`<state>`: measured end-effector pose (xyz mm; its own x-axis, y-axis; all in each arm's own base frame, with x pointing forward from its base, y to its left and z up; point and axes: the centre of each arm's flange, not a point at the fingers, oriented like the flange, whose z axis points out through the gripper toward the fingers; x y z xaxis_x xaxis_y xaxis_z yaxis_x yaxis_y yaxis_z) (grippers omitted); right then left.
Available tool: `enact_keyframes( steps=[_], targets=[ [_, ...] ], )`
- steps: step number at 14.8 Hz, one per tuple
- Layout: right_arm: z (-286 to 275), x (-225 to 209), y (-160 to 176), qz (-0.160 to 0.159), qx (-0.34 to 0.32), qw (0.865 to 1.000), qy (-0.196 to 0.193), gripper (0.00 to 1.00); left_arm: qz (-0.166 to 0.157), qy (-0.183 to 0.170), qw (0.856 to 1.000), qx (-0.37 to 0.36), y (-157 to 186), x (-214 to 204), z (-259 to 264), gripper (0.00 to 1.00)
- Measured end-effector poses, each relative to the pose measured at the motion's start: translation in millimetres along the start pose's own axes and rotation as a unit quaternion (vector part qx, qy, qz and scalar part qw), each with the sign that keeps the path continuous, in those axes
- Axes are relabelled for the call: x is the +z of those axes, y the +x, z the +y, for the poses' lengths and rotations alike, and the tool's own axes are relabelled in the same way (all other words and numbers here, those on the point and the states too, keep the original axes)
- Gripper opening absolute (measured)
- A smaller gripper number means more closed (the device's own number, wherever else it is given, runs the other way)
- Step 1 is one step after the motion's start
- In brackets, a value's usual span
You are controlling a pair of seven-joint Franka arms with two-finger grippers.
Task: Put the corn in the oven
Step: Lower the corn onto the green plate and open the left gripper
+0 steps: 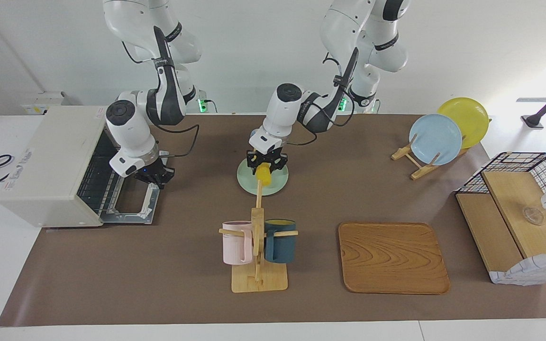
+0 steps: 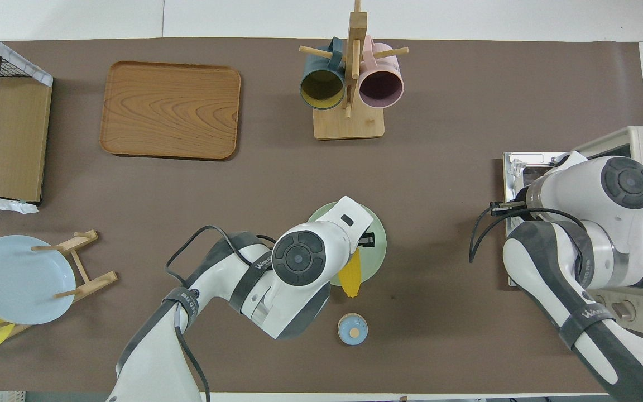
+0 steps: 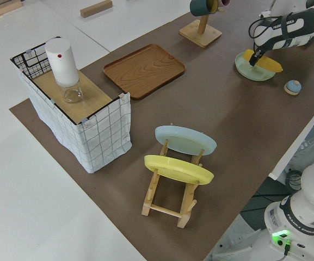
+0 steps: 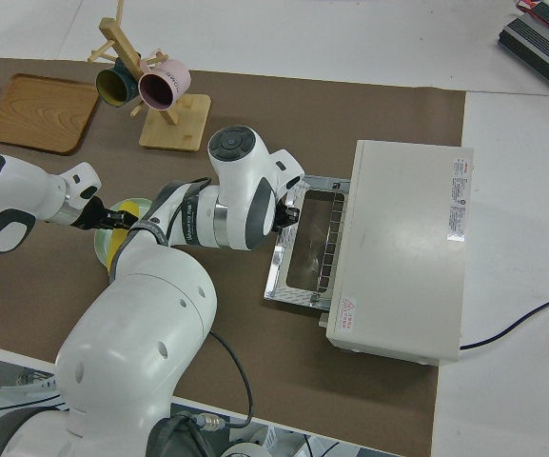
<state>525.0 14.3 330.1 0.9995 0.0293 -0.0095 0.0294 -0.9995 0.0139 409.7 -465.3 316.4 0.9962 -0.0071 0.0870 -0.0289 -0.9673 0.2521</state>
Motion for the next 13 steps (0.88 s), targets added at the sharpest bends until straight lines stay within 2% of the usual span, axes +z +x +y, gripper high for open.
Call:
enact_keyframes(
  steps=[1, 4, 7, 8, 9, 10, 11, 13],
  targets=[
    [-4.1, -11.4, 6.1, -0.002, -0.004, 1.0, 0.0, 0.07, 0.001, -0.001, 1.0, 0.0, 0.3, 2.2, -0.2, 0.55],
    [-11.2, -50.0, 22.1, 0.007, -0.01, 1.0, -0.001, 0.38, 0.001, 0.0, 1.0, 0.0, 0.0, 6.7, -0.9, 0.56],
    [-10.4, -76.8, 23.1, 0.022, -0.01, 1.0, -0.002, 0.66, 0.001, 0.0, 1.0, -0.001, 0.3, 6.7, -1.1, 0.83],
    [-11.0, -86.7, 21.3, 0.028, -0.012, 1.0, -0.003, 0.8, 0.0, 0.001, 1.0, -0.001, 1.2, 6.2, -1.8, 0.93],
    [-13.5, -97.2, 19.2, 0.037, -0.021, 0.999, -0.004, 0.9, -0.001, 0.003, 1.0, -0.003, 3.3, 4.3, -3.1, 1.0],
    [-17.5, -107.8, 16.6, 0.044, -0.036, 0.998, -0.005, 0.99, -0.003, 0.006, 1.0, -0.006, 7.4, -1.1, -5.5, 1.0],
    [-20.8, -117.0, 12.6, 0.045, -0.045, 0.998, -0.006, 1.0, -0.006, 0.011, 1.0, -0.011, 14.6, -11.9, -10.1, 1.0],
    [-22.4, -131.4, 2.2, 0.026, -0.048, 0.998, -0.007, 1.0, -0.019, 0.024, 0.999, -0.02, 37.0, -53.1, -27.4, 1.0]
  ],
)
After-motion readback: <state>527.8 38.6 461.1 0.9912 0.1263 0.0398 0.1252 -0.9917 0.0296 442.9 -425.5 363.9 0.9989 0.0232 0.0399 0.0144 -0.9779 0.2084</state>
